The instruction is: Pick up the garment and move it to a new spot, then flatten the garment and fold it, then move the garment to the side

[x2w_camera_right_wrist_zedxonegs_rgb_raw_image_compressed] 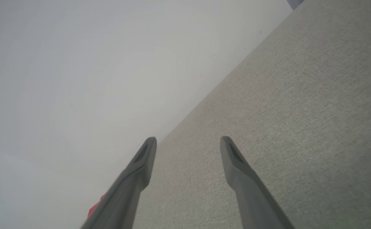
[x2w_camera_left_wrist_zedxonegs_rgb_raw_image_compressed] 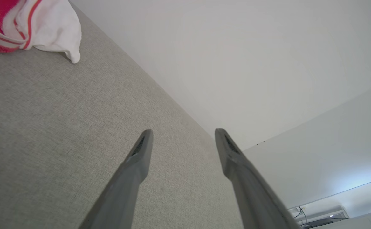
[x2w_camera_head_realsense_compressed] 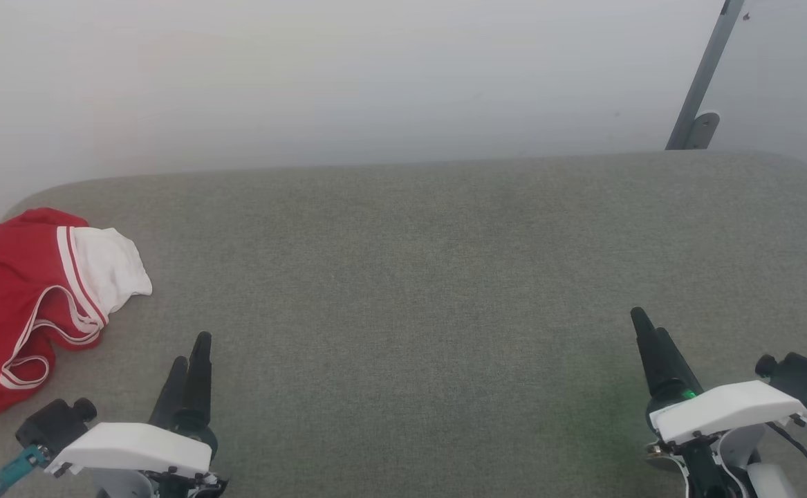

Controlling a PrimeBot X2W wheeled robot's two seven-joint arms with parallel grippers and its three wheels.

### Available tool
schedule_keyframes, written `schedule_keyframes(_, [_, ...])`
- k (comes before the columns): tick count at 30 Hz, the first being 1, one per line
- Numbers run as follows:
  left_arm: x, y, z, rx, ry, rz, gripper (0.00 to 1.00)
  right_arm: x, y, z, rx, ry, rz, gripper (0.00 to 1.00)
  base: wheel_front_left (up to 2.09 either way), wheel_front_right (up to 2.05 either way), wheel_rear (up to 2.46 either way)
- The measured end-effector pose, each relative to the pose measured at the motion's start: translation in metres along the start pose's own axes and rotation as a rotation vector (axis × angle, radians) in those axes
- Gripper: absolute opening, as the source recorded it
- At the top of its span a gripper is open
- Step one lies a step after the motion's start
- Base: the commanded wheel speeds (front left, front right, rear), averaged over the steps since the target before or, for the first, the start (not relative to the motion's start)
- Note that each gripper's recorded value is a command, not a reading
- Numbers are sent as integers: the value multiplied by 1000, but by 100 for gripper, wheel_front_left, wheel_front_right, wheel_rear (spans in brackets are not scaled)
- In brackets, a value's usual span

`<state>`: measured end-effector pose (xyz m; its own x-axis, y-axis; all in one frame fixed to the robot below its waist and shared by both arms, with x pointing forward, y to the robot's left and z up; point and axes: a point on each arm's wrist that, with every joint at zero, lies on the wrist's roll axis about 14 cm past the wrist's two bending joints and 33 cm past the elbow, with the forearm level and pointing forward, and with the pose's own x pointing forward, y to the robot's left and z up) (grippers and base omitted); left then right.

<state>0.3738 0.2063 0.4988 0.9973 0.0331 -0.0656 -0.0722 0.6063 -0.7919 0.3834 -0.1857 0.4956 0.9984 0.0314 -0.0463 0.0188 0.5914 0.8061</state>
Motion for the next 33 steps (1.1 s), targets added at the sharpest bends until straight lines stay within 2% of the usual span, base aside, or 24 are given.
schedule_keyframes(15, [0,0,7,237,-27,-30,100,1,6,6,-203,-7,23,100,0,0,0])
schedule_keyframes(33, [2,-7,16,446,-75,-82,100,-1,10,10,-400,-24,42,100,0,0,0])
